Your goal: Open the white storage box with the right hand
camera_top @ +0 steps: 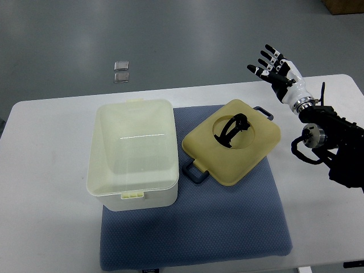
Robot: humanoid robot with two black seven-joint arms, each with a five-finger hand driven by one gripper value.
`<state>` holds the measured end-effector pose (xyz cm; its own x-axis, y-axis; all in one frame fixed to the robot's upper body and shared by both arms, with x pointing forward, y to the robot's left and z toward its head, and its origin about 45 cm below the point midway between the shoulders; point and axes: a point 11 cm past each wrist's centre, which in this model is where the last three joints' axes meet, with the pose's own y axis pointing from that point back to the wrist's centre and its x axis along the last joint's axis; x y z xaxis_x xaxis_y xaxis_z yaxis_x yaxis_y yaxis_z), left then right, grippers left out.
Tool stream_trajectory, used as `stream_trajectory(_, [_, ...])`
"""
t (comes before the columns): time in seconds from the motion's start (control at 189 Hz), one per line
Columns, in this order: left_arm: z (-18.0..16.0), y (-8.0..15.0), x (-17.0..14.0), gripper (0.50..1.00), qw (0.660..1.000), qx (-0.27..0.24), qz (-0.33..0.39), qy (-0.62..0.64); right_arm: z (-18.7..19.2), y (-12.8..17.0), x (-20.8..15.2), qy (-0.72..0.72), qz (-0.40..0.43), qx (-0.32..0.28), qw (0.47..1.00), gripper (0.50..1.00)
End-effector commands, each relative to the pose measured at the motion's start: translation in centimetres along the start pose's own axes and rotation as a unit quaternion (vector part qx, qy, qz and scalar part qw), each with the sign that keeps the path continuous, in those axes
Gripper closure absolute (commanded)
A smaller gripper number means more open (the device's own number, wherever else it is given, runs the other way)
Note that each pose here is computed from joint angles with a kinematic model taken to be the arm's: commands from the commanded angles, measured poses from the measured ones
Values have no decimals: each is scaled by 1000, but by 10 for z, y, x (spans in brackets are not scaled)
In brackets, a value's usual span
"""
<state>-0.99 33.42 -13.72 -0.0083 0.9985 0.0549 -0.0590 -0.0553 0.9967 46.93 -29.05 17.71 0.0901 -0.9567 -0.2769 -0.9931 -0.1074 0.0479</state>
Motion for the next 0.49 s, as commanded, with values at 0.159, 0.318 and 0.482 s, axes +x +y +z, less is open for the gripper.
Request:
stream_trajectory(0.159, [0, 0, 0, 500, 1000, 0, 0, 0, 17, 9, 6, -4, 16, -10, 1000, 574])
stream_trajectory(0.318, [0, 0, 0, 500, 1000, 0, 0, 0, 14, 8, 7, -10, 19, -5, 1000, 574])
stream_trajectory(0.482, [0, 0, 0, 500, 1000, 0, 0, 0, 8, 6, 11, -19, 31, 6, 999, 574])
